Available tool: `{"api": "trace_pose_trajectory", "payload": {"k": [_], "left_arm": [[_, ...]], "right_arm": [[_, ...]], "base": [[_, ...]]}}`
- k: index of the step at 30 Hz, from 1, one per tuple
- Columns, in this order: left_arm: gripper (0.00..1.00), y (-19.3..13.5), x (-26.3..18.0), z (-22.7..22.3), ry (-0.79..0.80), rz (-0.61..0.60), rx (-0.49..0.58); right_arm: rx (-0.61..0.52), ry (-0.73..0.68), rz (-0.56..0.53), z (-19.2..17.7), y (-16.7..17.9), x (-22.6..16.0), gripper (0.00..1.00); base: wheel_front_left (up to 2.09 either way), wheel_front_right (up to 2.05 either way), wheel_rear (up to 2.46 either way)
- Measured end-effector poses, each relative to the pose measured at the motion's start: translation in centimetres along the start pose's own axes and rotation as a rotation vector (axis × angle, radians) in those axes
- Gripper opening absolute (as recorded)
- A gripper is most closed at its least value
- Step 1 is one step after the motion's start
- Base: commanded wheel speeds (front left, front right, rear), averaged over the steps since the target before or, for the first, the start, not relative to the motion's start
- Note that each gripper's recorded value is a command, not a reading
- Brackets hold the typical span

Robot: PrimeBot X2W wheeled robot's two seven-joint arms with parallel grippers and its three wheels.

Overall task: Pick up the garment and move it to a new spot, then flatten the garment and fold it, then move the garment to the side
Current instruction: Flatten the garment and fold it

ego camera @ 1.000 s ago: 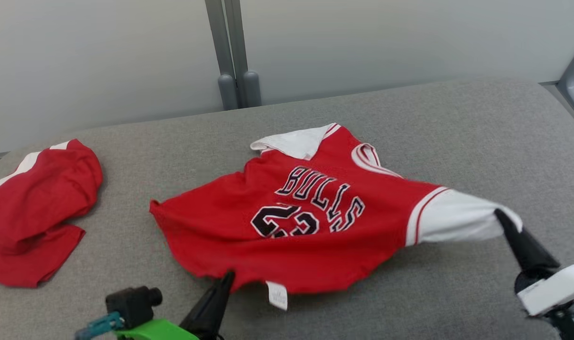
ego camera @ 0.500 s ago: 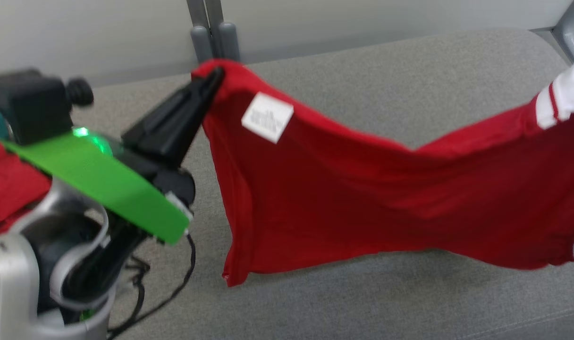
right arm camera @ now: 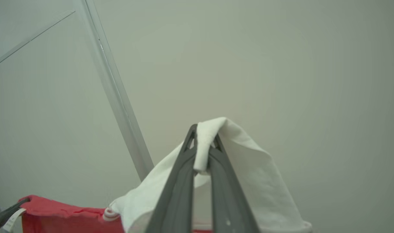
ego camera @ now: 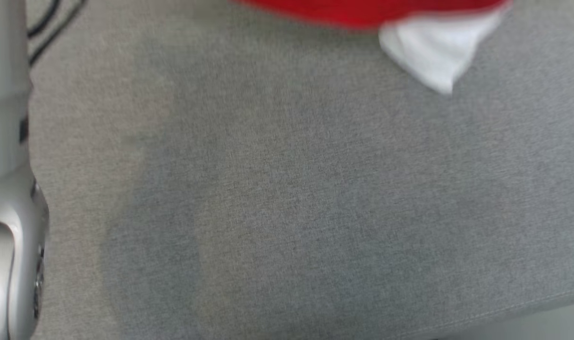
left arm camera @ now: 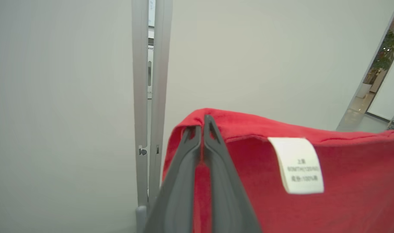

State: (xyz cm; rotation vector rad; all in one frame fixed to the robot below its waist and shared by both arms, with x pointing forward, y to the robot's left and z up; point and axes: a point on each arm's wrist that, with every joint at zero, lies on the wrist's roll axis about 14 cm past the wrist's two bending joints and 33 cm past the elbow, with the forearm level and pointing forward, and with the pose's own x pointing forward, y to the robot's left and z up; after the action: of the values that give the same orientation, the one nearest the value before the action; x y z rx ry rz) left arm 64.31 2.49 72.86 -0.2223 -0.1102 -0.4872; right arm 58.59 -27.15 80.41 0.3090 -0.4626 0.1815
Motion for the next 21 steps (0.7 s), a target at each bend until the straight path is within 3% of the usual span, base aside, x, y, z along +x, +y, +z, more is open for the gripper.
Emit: {"api": "trace_pose_trajectory", "payload": {"k": [4,8,13,17,21], "left_arm": [[0.00,3.2,3.1,-4.0,-0.042,0.052,0.030],[0.00,5.9,3.8,-11.7,0.027,0.082,-0.022],[0.00,6.9,-0.8,-23.2,0.215,0.097,-0.094],[0.00,5.9,-7.0,-29.4,0.346,0.108,-0.154],[0.00,4.1,-14.2,-32.9,0.459,0.116,-0.193]], "right_arm": [[-0.006,0.026,-0.033,-5.4,-1.2,2.6,0.00],[0.042,0.142,-0.050,-13.8,-2.3,1.4,0.00],[0.144,0.338,-0.110,-23.2,-3.9,-6.6,0.00],[0.219,0.445,-0.188,-26.1,-4.7,-14.9,0.00],[0.290,0.524,-0.242,-26.6,-3.7,-21.9,0.00]], "base": [[0.00,0.00,0.00],[0.00,0.00,0.00],[0.00,0.00,0.00],[0.00,0.00,0.00],[0.00,0.00,0.00]]}}
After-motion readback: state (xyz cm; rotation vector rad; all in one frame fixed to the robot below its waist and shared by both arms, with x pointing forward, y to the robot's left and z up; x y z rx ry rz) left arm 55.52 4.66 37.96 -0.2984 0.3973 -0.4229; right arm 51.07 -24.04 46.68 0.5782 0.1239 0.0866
